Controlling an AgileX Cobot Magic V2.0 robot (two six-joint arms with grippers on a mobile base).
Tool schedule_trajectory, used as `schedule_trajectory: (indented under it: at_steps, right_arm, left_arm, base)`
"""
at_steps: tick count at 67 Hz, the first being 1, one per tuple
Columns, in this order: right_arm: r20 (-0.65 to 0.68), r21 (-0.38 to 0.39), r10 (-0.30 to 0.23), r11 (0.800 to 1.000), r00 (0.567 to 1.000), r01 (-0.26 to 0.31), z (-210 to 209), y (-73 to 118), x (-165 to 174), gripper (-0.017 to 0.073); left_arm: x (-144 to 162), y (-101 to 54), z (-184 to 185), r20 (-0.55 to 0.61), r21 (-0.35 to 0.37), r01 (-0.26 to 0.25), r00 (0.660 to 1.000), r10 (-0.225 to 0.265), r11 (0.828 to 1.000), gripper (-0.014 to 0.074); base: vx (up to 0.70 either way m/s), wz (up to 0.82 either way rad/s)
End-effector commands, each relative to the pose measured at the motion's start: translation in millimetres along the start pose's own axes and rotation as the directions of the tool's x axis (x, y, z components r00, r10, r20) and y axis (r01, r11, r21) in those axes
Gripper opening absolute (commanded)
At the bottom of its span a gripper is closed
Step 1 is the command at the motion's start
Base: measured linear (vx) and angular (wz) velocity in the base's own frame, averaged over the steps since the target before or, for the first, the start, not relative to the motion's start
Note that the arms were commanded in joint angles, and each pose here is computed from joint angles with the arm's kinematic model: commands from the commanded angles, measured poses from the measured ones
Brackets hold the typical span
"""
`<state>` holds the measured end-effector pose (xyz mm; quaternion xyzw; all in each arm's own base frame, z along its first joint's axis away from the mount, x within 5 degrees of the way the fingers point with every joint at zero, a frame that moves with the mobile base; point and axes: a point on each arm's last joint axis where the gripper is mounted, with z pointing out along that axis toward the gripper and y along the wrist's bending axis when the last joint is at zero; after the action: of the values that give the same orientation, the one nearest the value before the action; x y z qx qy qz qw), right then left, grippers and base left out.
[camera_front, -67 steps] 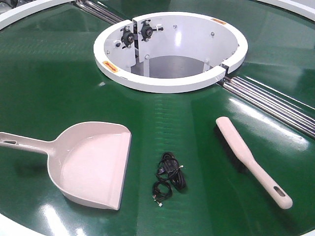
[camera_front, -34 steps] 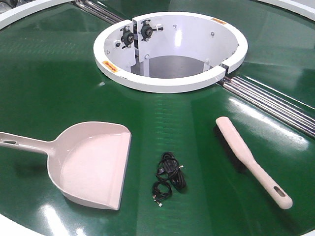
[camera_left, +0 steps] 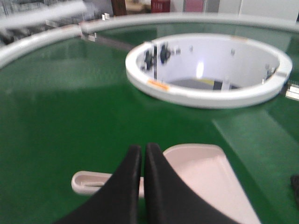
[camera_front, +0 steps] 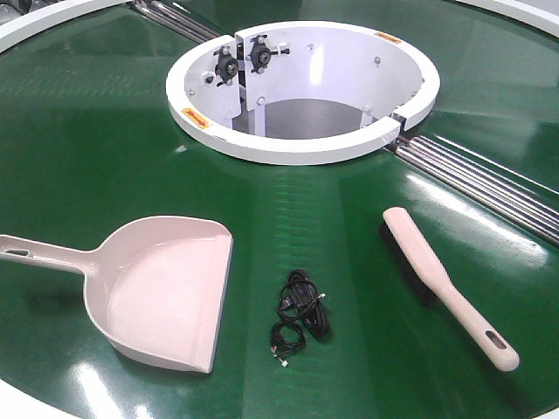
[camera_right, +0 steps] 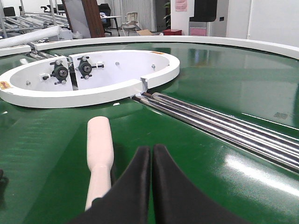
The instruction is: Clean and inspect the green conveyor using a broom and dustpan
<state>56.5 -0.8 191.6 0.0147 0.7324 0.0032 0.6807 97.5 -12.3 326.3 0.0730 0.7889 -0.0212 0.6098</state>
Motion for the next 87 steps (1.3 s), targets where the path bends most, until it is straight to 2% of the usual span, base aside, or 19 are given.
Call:
schedule_trajectory:
  at_steps: [1, 16, 23, 32, 45, 49, 55, 59, 63, 66, 76, 81, 87]
  right_arm:
    - [0.077, -0.002, -0.006, 1.0, 0.997, 0.006, -0.3, 0.0, -1.2, -0.0009]
    - [0.077, -0.002, -0.006, 1.0, 0.997, 0.006, -0.3, 0.0, -1.2, -0.0009]
    - [0.077, -0.002, -0.006, 1.0, 0.997, 0.006, -0.3, 0.0, -1.2, -0.0009]
    - [0.077, -0.002, -0.006, 1.0, 0.997, 0.006, -0.3, 0.0, -1.2, -0.0009]
    - [0.077, -0.002, -0.006, 1.0, 0.997, 0.006, -0.3, 0.0, -1.2, -0.0009]
    - [0.077, -0.002, -0.006, 1.0, 0.997, 0.006, -0.3, 0.0, -1.2, -0.0009]
    - [0.077, -0.002, -0.006, 1.0, 0.997, 0.006, -0.3, 0.0, -1.2, -0.0009]
    - [0.077, -0.002, -0.006, 1.0, 0.997, 0.006, -0.3, 0.0, -1.2, -0.0009]
    - [0.077, -0.002, -0.006, 1.0, 0.997, 0.006, -0.3, 0.0, -1.2, -0.0009]
    - [0.077, -0.002, -0.006, 1.0, 0.997, 0.006, -0.3, 0.0, -1.2, -0.0009]
    - [0.077, -0.002, -0.006, 1.0, 0.997, 0.006, -0.3, 0.0, -1.2, -0.0009]
    - [0.077, -0.002, -0.006, 1.0, 0.997, 0.006, -0.3, 0.0, -1.2, -0.0009]
    - [0.077, -0.002, -0.006, 1.0, 0.997, 0.006, -0.3, 0.0, -1.2, -0.0009]
  left_arm:
    - [-13.2, 0.7, 6.5, 0.04, 0.0, 0.015, 0.999, -0.015, 1.0, -0.0006]
    - [-11.3, 1.1, 20.3, -0.006, -0.001, 0.011, 1.0, -0.011, 1.0, 0.0]
    - [-11.3, 1.1, 22.3, -0.008, -0.001, 0.009, 1.0, -0.009, 1.0, 0.0033]
    - [-12.8, 1.2, 22.3, 0.008, -0.003, -0.005, 1.0, 0.005, 1.0, 0.0146]
    - [-13.6, 1.3, 22.3, 0.017, -0.003, -0.004, 1.0, 0.004, 1.0, 0.0442]
    - [-13.6, 1.3, 22.3, 0.017, -0.003, -0.004, 1.0, 0.004, 1.0, 0.0507]
    - [-13.7, 1.0, 22.3, 0.018, 0.0, 0.004, 1.0, -0.004, 1.0, 0.0564]
    - [-14.3, 1.0, 22.3, 0.025, 0.001, 0.01, 1.0, -0.01, 1.0, 0.057]
    - [-13.8, 0.1, 22.3, 0.019, 0.011, 0.05, 0.999, -0.05, 0.999, 0.0568]
    - [-14.3, -0.1, 21.5, 0.006, 0.013, 0.052, 0.999, -0.052, 0.999, 0.0563]
    - [-27.4, 1.4, 22.9, -0.135, 0.018, -0.029, 0.99, 0.031, 0.999, 0.0532]
    - [-42.5, 2.0, 24.4, -0.224, 0.046, -0.09, 0.97, 0.098, 0.995, 0.0519]
    - [-62.8, 2.7, 31.7, -0.332, 0.099, -0.161, 0.925, 0.185, 0.982, 0.0512]
  base:
    - [0.0, 0.0]
    - [0.0, 0.0]
    - [0.0, 0.0]
    - [0.0, 0.0]
    - [0.0, 0.0]
    - [0.0, 0.0]
    - [0.0, 0.0]
    - [0.0, 0.0]
    - [0.0, 0.0]
    - [0.0, 0.0]
    - [0.0, 0.0]
    - [0.0, 0.0]
    - [0.0, 0.0]
